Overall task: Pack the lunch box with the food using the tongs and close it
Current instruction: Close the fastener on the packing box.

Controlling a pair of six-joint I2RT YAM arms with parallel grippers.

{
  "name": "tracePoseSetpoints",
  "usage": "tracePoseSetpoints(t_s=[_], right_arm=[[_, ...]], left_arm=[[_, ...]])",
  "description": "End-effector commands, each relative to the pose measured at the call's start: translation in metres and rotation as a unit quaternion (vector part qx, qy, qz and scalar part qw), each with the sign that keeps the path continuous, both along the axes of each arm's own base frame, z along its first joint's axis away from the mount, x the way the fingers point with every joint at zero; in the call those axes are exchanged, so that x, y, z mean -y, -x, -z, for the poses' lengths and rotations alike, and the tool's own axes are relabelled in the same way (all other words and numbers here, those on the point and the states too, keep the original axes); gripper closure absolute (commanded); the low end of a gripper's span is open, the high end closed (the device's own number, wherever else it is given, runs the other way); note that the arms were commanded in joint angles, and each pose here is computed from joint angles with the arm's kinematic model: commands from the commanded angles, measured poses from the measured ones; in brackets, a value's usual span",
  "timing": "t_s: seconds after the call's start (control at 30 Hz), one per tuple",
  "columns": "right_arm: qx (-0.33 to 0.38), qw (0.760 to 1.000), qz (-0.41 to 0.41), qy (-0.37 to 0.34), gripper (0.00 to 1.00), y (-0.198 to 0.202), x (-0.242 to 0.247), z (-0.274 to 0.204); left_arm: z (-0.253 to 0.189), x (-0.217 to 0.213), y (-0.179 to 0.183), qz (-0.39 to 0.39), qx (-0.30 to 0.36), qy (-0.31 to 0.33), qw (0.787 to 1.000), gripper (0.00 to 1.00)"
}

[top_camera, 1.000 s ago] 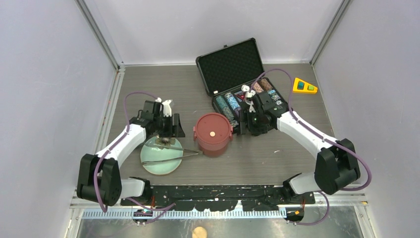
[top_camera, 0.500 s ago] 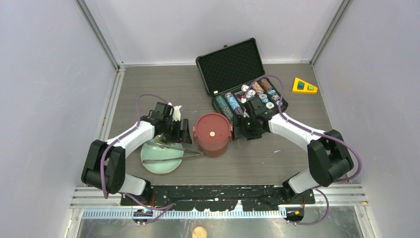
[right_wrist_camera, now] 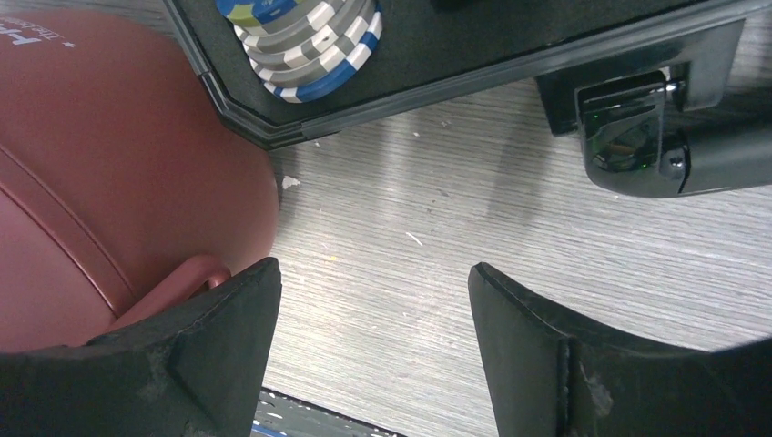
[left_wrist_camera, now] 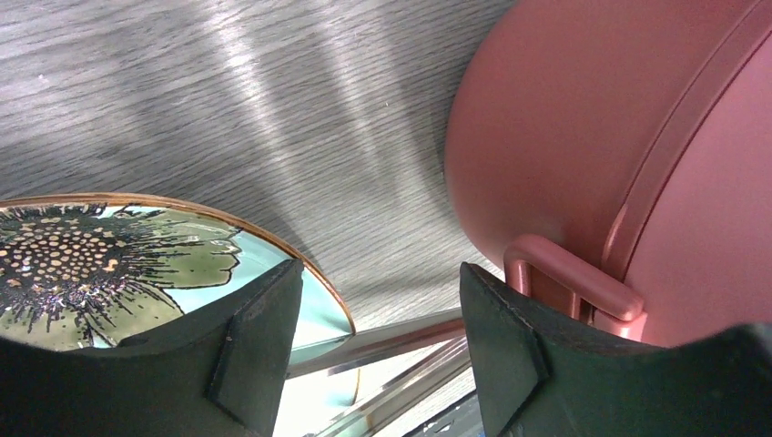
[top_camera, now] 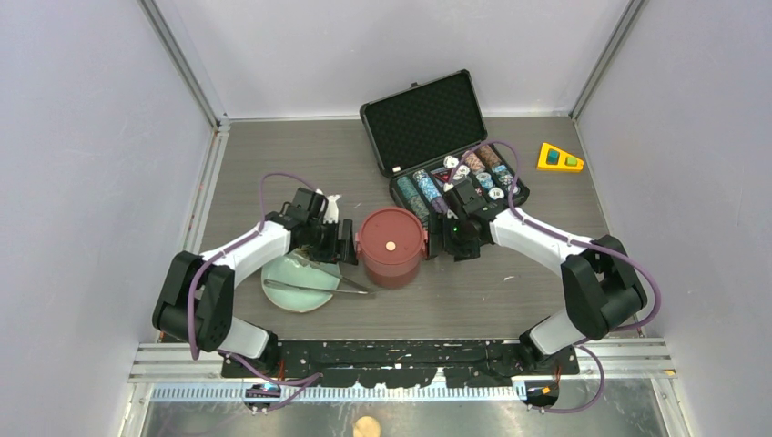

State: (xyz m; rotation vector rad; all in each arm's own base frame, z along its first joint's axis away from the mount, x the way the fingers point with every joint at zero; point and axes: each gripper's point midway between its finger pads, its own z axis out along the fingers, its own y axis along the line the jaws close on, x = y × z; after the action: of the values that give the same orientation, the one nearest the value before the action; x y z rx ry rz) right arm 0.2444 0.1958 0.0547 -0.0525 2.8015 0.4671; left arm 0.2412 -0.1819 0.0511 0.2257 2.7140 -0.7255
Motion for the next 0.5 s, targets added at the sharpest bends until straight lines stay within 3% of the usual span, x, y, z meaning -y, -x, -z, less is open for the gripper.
tracePoseSetpoints(t_s=[0.0, 0.23, 0.47], right_arm=[[0.025, 1.000, 0.007, -0.009, 0.20, -0.009, -0.008, -0.018], [0.029, 1.000, 0.008, 0.004, 0.20, -0.007, 0.000, -0.020], [0.025, 0.999, 0.020, -0.012, 0.21, -0.005, -0.003, -0.024]], left_arm=[[-0.008, 0.008, -0.009, -0.004, 0.026, 0.009, 1.000, 0.33], [-0.039, 0.007, -0.015, -0.011, 0.042, 0.026, 0.999, 0.35], [-0.035, 0.010, -0.005, -0.023, 0.014, 0.038, 0.999, 0.49]])
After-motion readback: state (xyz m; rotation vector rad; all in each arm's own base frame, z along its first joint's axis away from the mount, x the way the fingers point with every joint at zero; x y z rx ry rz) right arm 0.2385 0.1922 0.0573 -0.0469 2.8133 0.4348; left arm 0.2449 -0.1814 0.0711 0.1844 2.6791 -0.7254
